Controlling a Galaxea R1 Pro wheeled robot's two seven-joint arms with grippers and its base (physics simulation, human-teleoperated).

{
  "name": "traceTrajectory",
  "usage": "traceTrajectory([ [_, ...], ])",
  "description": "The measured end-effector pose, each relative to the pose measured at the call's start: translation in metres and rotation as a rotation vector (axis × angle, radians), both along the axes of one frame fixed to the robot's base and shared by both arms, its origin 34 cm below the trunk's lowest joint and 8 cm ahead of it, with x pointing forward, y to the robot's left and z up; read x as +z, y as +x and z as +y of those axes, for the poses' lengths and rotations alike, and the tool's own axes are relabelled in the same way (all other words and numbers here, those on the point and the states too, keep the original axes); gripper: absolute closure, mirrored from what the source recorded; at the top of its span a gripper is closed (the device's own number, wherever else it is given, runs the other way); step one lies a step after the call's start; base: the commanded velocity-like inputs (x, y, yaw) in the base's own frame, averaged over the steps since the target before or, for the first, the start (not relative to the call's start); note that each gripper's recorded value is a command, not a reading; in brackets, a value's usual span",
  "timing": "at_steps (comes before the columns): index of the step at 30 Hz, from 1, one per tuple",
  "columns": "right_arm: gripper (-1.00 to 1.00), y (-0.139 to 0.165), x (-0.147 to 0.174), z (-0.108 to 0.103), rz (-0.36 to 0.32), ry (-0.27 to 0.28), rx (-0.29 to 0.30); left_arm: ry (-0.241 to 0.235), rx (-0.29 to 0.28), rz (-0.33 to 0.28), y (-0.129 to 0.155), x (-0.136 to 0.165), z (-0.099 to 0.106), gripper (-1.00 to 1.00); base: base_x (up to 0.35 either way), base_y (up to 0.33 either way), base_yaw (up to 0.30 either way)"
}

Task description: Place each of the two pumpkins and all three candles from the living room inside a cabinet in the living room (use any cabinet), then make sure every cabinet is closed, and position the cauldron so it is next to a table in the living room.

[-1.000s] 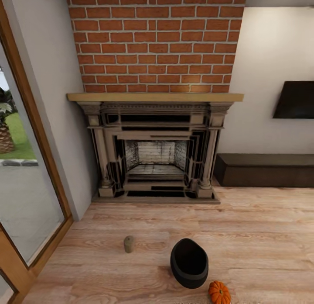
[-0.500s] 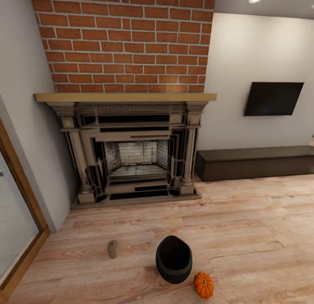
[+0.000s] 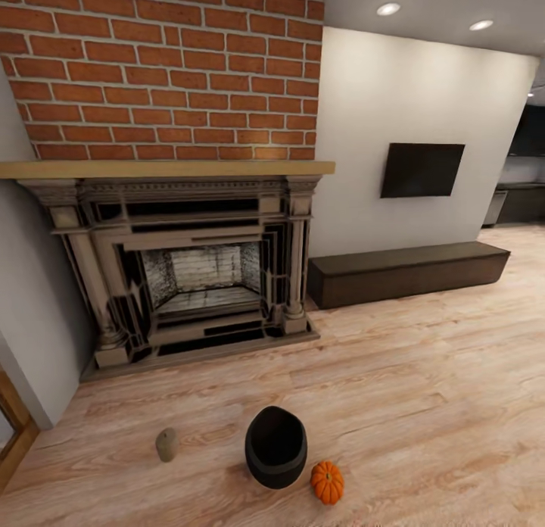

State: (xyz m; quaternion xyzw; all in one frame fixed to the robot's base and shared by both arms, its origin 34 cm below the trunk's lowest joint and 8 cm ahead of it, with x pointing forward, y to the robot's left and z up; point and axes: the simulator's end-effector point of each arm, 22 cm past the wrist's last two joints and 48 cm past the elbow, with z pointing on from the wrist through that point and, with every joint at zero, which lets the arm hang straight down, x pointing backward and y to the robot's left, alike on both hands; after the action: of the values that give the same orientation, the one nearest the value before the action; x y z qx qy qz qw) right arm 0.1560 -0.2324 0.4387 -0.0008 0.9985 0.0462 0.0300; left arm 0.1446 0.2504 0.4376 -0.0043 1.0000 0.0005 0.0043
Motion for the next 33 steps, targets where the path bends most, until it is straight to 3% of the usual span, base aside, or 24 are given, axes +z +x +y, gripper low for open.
traceTrajectory([
  [16,-1.00,0.0079,0.0008,0.0000,-0.047,0.000,0.002,0.002,0.000,0.004,-0.0031,0.0000,0.0015,-1.00,0.000,0.000,-0.244],
  [33,-1.00,0.0028,0.0006,0.0000,-0.037,0.000,0.000,0.002,0.000,0.011,-0.0076,0.0000,0.0016,-1.00,0.000,0.000,-0.222],
])
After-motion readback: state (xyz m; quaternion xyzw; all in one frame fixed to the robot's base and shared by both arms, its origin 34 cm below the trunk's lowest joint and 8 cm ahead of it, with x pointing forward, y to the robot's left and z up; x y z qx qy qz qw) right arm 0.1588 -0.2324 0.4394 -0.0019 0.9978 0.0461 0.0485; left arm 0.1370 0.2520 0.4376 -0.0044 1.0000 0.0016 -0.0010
